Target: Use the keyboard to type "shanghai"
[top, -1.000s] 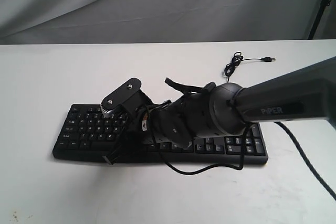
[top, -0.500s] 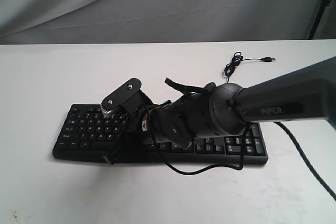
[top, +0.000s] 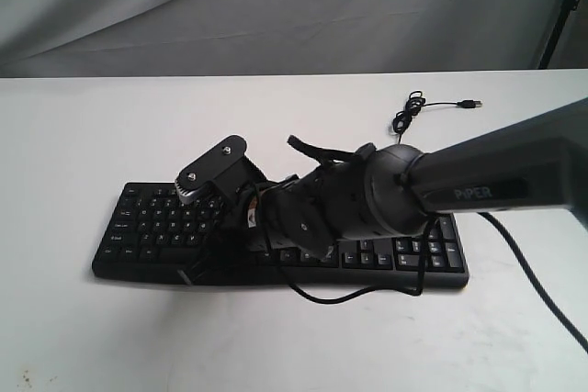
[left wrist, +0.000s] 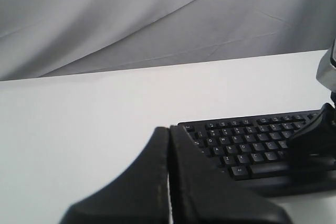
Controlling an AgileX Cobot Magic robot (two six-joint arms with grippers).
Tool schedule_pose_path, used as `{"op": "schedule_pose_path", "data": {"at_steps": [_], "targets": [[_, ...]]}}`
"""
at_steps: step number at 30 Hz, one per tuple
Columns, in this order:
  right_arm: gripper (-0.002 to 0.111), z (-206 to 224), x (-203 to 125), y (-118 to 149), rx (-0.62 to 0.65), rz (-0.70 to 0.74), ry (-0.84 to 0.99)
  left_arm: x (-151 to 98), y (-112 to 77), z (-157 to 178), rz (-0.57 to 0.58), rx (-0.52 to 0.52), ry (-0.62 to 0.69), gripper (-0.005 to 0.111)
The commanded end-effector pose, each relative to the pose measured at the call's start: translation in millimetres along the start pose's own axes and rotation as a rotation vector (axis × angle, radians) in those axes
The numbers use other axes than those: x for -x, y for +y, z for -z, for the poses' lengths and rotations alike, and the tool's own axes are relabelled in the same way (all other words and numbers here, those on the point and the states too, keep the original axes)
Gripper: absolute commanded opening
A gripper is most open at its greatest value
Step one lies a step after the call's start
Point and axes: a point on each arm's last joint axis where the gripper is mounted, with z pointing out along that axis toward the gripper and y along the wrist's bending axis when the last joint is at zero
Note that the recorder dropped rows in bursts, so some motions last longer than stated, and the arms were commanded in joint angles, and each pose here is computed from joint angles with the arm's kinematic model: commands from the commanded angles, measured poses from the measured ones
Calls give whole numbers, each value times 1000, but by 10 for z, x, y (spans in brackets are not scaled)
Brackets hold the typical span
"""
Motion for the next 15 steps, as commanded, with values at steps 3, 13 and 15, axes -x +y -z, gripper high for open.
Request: {"op": "schedule_pose_path", "data": {"at_steps": [3,13,15], "targets": [[0,78,306,-14,2,3,-37,-7,-1,-1,-2,-2,-5,0],[0,-73,266,-6,2,7,-36,-7,-1,-1,-2,-2,-5,0],[0,-94,260,4,2,9,-45,-7,-1,-1,-2,-2,-5,0]]}}
